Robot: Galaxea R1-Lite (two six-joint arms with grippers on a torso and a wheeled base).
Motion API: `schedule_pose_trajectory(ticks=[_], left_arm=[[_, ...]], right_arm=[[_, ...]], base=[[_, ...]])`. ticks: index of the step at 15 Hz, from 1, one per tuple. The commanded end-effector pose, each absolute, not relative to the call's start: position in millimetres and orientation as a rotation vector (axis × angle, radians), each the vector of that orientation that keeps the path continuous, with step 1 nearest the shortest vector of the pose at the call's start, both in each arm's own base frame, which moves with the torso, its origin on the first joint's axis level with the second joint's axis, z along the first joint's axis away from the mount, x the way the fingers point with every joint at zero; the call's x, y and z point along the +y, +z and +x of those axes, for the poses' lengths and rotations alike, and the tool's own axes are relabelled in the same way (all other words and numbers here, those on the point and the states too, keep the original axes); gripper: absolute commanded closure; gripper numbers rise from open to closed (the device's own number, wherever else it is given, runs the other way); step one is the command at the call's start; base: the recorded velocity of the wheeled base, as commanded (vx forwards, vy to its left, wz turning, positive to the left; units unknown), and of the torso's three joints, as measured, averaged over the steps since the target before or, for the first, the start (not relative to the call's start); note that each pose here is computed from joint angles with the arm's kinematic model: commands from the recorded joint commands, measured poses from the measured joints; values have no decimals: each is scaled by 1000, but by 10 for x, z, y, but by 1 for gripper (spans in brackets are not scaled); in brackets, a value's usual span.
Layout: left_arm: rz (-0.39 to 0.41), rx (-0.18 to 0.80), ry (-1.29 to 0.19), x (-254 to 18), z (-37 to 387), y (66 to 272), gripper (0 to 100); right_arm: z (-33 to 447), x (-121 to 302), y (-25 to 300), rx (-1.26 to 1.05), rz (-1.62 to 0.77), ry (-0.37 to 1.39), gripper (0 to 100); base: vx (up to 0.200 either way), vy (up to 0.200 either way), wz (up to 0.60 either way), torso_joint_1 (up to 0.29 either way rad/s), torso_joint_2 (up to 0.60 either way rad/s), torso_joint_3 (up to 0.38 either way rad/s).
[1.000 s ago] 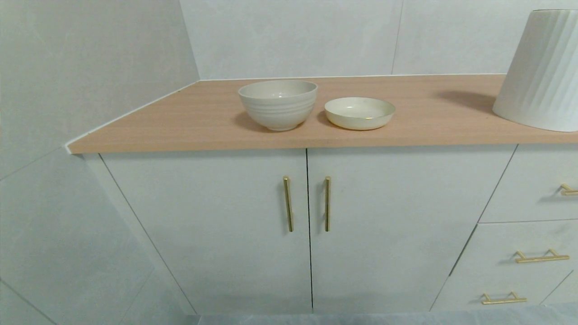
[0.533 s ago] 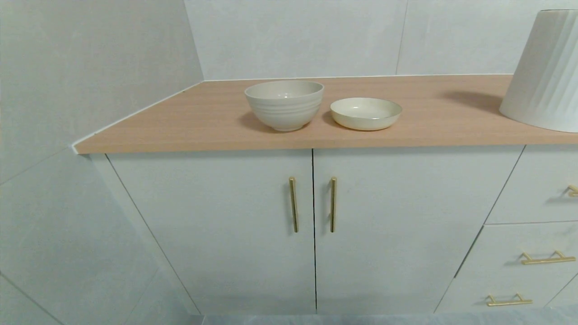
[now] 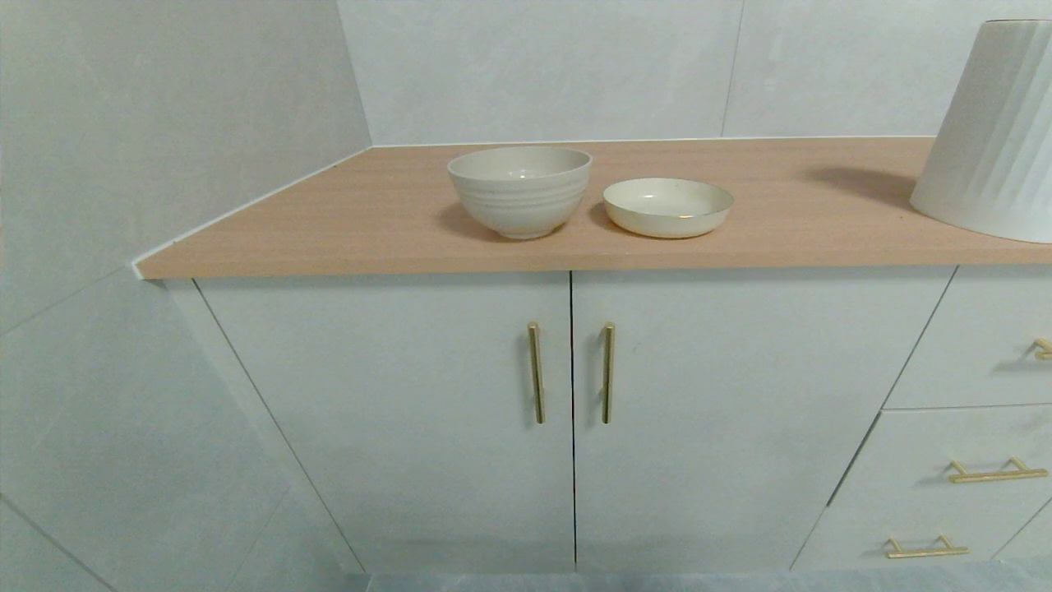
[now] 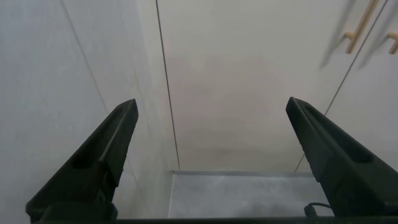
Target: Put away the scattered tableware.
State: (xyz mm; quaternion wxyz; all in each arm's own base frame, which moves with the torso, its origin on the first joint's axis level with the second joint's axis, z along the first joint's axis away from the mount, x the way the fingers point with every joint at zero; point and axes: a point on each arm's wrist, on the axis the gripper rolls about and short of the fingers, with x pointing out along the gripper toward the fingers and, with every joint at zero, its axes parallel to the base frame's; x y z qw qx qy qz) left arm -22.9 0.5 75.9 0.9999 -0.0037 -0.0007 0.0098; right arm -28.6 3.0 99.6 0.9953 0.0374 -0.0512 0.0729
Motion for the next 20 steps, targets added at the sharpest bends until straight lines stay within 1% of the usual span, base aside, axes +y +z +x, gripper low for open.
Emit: schedule_pose_trajectory(ticks=[1,5,8,10,12,14,15,17,18,20], left_arm=[[-8,-2,18,5,-229,759,0],[-8,-2,18,5,-229,759,0],[-6,-2,20,5,-229,759,0],[-6,-2,18,5,-229,759,0],[-6,-2,18,5,-229,759,0],[-6,-2,18,5,-229,759,0],[-6,0,18,5,-228,755,0],[-5,0,18,5,-228,755,0],[-6,0,18,5,-228,755,0],[-5,0,18,5,-228,755,0]], right_arm=[[-241,48,1098,-55,88,236,0],[-93,87,1286,64,101,426,0],[230,129,1577,219,132,583,0],[476,218,1759,289,130,736,0],[827,379,1857,292,138,831,0],[1202,552,1855,281,147,870,0],[1546,738,1883,262,140,904,0],[1882,978,1982,276,136,930,0],[2053,1194,2032,306,121,907,0],[2202,1371,2082,358,99,844,0]], base=[[0,0,0,0,0,0],[0,0,0,0,0,0],[0,0,0,0,0,0],[0,0,0,0,0,0],[0,0,0,0,0,0],[0,0,0,0,0,0],[0,0,0,0,0,0],[0,0,0,0,0,0],[0,0,0,0,0,0],[0,0,0,0,0,0]])
